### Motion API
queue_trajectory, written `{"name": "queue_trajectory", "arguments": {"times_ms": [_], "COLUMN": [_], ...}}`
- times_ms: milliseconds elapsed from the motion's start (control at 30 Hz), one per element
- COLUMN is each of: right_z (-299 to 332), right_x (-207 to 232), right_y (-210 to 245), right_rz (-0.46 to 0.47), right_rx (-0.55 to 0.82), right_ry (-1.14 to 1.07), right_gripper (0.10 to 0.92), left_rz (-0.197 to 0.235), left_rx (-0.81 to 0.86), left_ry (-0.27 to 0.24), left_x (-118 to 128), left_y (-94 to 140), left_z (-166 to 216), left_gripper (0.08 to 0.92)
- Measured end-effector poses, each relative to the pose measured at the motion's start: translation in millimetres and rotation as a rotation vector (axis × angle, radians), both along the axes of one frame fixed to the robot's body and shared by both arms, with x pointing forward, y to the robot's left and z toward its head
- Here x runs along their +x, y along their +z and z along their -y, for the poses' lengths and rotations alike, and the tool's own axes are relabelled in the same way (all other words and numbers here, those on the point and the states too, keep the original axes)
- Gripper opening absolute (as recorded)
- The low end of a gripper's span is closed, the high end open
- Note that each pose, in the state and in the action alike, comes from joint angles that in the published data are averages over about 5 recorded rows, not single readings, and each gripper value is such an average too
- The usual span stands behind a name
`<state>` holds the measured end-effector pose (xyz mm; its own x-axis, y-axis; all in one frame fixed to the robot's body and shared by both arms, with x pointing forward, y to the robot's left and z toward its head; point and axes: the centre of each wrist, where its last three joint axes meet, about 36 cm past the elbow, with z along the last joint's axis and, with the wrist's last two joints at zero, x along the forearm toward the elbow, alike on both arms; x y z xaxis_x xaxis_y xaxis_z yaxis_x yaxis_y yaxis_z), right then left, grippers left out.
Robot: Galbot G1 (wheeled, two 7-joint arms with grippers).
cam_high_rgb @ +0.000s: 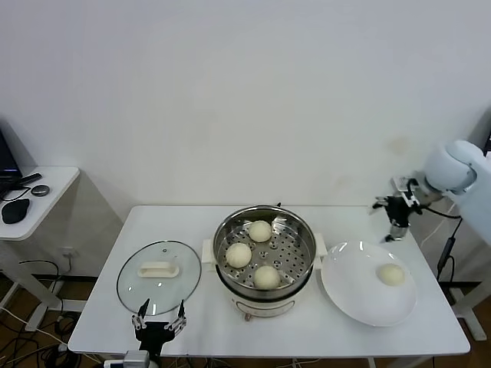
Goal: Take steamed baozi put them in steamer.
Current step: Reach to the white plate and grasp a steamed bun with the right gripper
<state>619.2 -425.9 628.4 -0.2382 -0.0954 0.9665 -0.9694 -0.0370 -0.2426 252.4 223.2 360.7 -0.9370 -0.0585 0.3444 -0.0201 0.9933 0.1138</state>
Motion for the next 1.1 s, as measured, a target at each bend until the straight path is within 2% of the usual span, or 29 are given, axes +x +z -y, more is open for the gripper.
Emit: {"name": "queue_trajectory", "arguments": {"times_ms": [267, 533, 1100], "right_z": [44, 54, 46], "right_x": [0, -5, -3], "right_y": [-67, -111, -159], "right_rz": [-0.080, -0.124, -0.140], "right_rx": [-0.077, -0.105, -0.099], "right_ry": [-0.085, -0.105, -0.106], "right_gripper": [0.823, 0.823, 0.823], "left_rz": [-0.025, -0.037, -0.051], "left_rx": [0.004, 0.001, 0.002], "left_ry": [0.007, 0.008, 0.012], "left_x": [-4, -7, -8], "left_y": [-3, -6, -11], "left_z": [-4, -3, -4], "left_gripper": [0.823, 0.823, 0.823]}}
